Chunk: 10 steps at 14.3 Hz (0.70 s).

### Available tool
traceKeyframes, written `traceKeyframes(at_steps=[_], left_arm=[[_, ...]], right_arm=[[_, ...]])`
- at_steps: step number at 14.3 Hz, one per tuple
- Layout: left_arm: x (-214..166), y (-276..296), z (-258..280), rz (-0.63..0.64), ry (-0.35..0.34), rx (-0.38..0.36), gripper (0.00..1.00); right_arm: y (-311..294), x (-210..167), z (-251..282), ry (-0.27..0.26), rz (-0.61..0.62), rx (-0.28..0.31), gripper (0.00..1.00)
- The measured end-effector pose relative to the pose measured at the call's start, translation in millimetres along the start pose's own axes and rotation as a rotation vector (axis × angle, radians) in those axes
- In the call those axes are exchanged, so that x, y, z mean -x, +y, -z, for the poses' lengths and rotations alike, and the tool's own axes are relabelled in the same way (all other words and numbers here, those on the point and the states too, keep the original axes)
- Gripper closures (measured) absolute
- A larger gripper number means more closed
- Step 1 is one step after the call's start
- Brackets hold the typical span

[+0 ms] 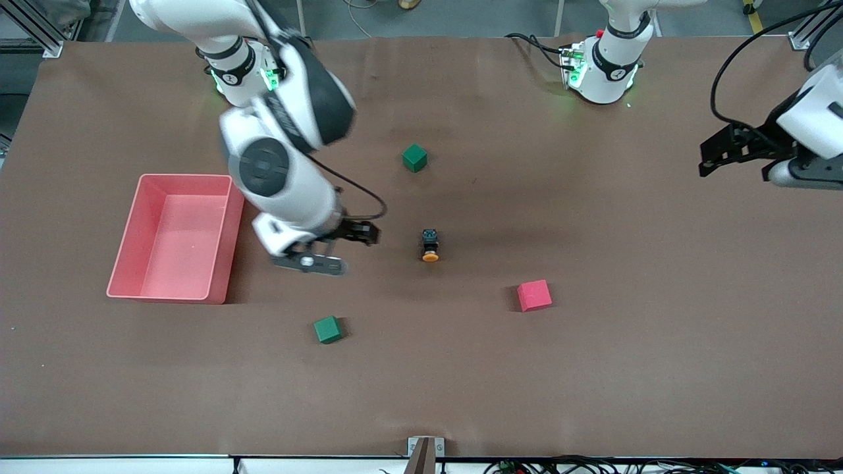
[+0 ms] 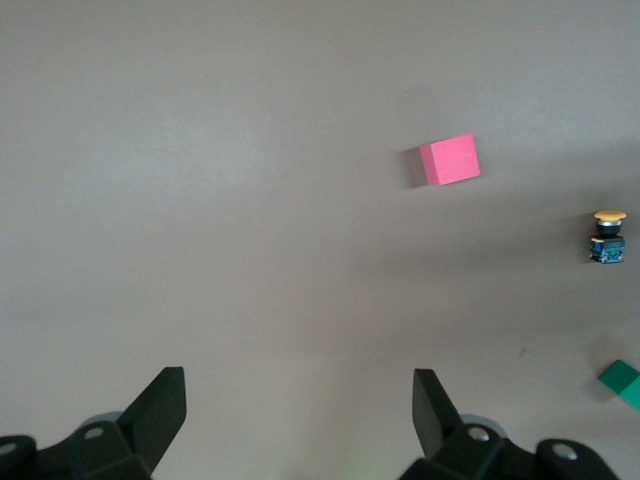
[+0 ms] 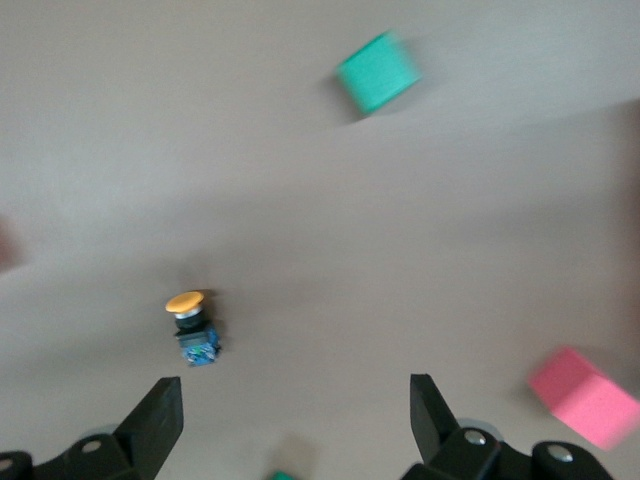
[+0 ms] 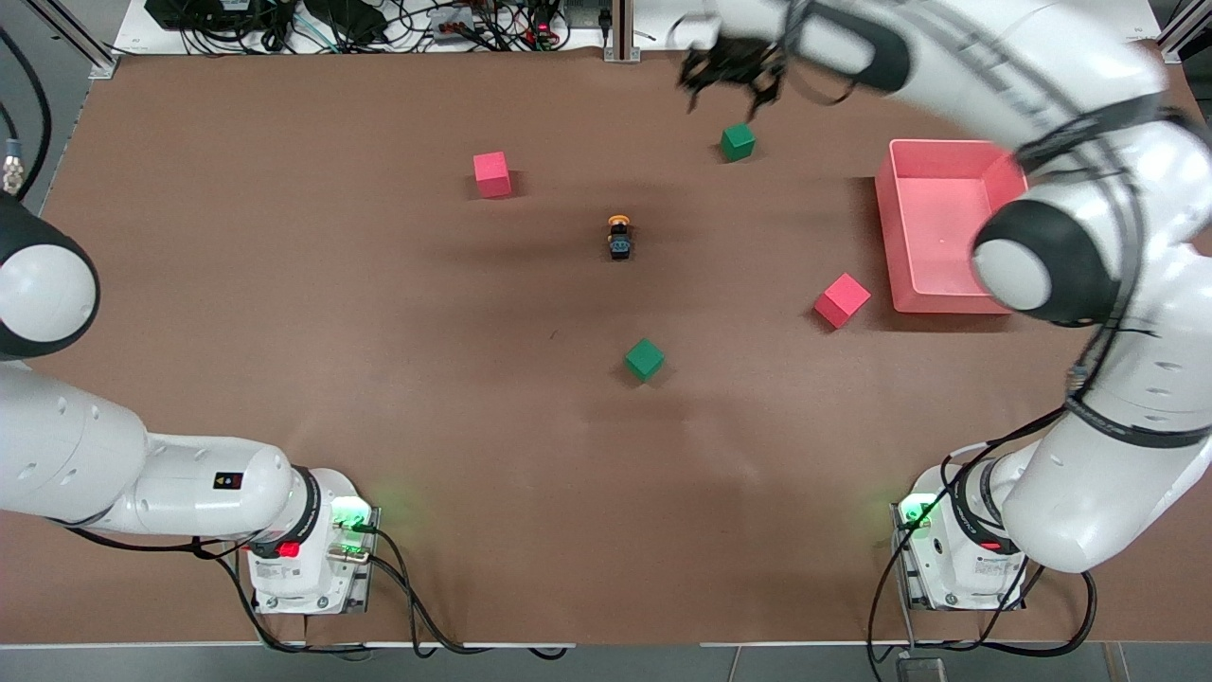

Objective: Place and upright button with both arms
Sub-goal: 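Set the button down and open the right gripper while the left gripper approaches, then lower the left gripper over the button while the right gripper withdraws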

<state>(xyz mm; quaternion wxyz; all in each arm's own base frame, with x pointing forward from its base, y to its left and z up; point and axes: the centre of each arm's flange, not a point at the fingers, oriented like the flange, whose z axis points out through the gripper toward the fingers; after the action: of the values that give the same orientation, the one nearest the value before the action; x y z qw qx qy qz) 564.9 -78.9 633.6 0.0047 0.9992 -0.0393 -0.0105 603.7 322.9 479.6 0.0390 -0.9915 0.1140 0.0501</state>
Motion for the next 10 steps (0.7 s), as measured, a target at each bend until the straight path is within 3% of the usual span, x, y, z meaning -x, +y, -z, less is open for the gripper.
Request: traceKeyframes(at_steps=[5, 10], left_arm=[[-33, 97, -87, 0.041, -0.007, 0.008, 0.0], [-29, 186, -193, 0.023, 0.0, 0.021, 0.0]], right_arm=[[133, -9, 122, 0.034, -0.089, 0.048, 0.0], [284, -21, 186, 0.055, 0.029, 0.078, 0.0]])
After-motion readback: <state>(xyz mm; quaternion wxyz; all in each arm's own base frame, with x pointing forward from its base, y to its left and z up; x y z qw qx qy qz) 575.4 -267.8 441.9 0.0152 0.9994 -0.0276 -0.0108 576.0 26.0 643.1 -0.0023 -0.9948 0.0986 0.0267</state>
